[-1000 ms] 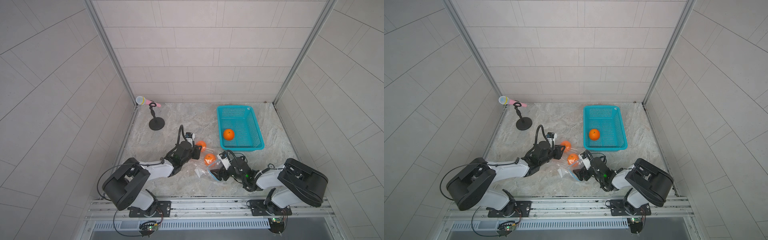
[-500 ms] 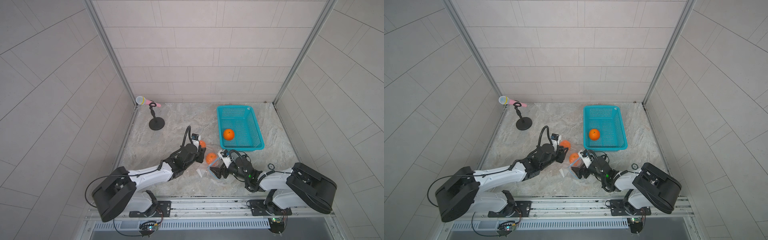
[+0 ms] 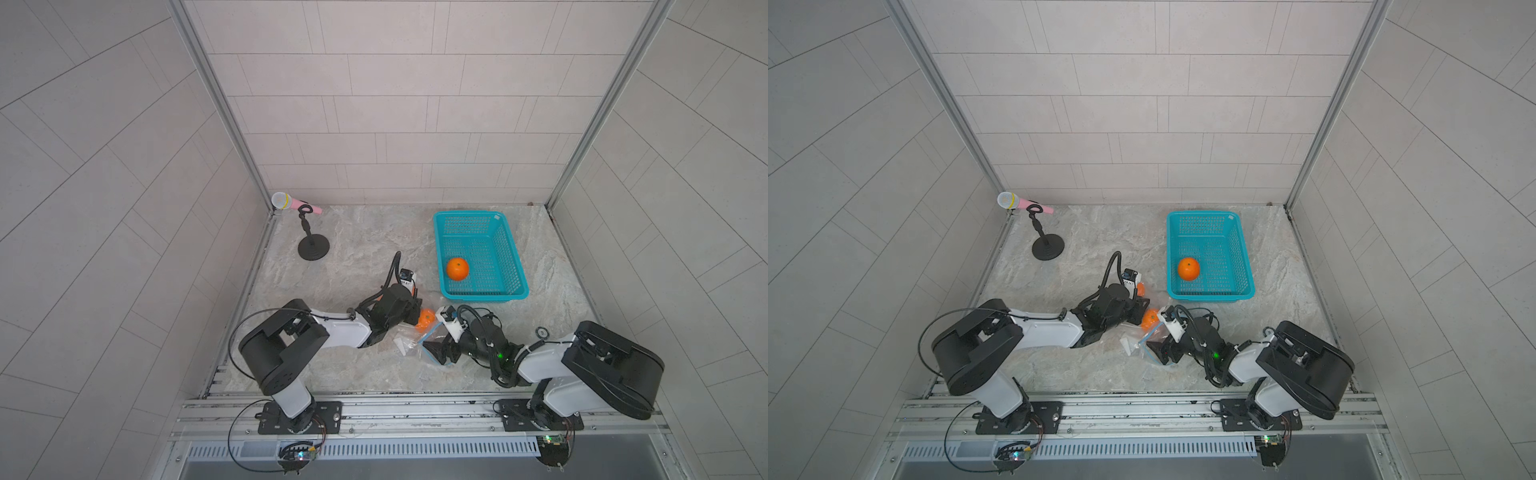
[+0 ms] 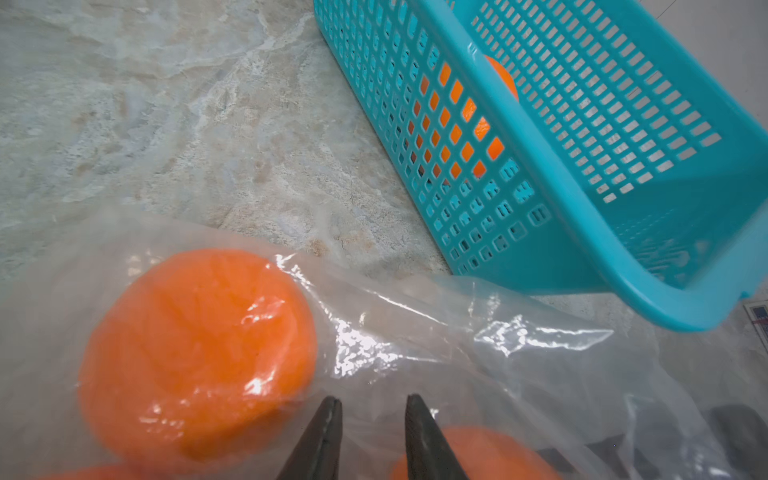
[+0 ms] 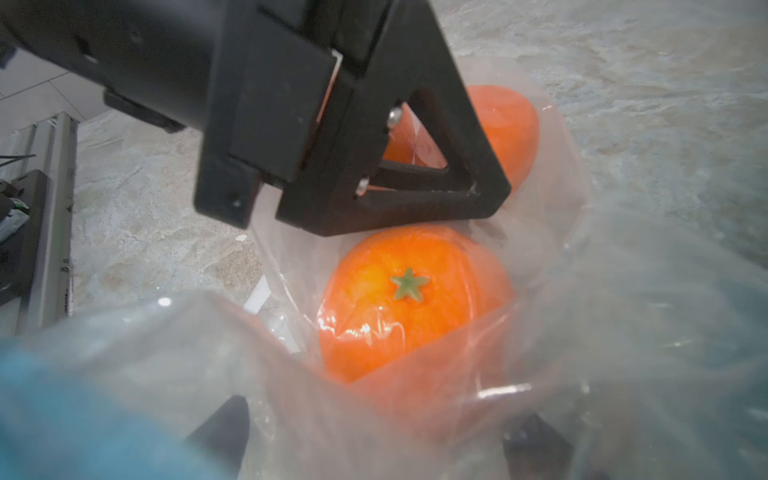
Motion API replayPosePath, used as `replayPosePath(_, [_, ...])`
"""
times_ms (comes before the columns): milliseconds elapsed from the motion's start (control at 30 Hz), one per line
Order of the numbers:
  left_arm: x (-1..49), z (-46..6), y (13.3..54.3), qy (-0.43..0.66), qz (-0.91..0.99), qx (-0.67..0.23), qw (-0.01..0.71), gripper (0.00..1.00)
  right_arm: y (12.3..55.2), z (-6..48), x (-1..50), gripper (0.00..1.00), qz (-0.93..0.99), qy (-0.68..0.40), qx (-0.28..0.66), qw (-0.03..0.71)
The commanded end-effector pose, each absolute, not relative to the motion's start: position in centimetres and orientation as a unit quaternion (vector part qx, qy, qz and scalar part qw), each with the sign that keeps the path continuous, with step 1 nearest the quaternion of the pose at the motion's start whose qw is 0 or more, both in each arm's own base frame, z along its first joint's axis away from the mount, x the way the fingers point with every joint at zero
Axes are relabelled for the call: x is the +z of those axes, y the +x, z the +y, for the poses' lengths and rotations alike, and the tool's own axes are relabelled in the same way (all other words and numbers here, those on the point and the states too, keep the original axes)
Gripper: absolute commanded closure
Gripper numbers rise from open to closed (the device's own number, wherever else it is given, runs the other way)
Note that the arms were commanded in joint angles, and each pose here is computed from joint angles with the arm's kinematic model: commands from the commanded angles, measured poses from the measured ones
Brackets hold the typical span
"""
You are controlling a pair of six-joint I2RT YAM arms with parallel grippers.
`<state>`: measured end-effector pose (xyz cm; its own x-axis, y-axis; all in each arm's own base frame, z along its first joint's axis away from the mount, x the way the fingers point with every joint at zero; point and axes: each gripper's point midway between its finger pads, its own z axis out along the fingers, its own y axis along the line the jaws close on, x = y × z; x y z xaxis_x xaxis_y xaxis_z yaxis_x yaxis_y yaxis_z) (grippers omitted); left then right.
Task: Open the zip-top bag and take out the orange
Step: Pick up the orange from the zipper food storage bag.
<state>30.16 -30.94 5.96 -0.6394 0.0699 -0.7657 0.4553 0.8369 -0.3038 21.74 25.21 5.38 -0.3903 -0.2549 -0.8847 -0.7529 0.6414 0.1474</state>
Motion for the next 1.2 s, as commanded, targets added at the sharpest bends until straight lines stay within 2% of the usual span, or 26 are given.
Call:
replayPosePath(0, [3.7,-30.8,30.2,0.154,0.883,-0.221,0.384,0.68,22.0,24.2,4.5,0.08,0.810,-0.340,0.211,0.429])
replayPosePath(300, [3.4,-30.6,30.8,0.153,0.883,-0.204,0.394,0.69,22.3,23.9,2.8,0.12,0.813,-0.367,0.149,0.426])
replayPosePath(467, [2.2,-30.6,31.0,0.161,0.888,-0.190,0.387,0.69,24.0,23.2,3.4,0.12,0.786,-0.337,0.127,0.503])
replayPosePath(600, [1.4,-31.0,30.9,0.164,0.891,-0.194,0.377,0.70,24.7,24.3,5.1,0.13,0.743,-0.328,0.154,0.562])
replayPosePath(733, [1.2,-30.7,30.8,0.172,0.892,-0.184,0.375,0.70,25.4,25.2,5.1,0.16,0.736,-0.324,0.160,0.573])
replayPosePath(900, [1.0,-30.2,30.2,0.180,0.893,-0.181,0.370,0.71,25.6,25.2,8.3,0.15,0.715,-0.305,0.174,0.605])
replayPosePath(1167, [1.3,-30.3,29.6,0.186,0.892,-0.188,0.367,0.72,26.9,26.6,8.0,0.14,0.734,-0.328,0.154,0.575])
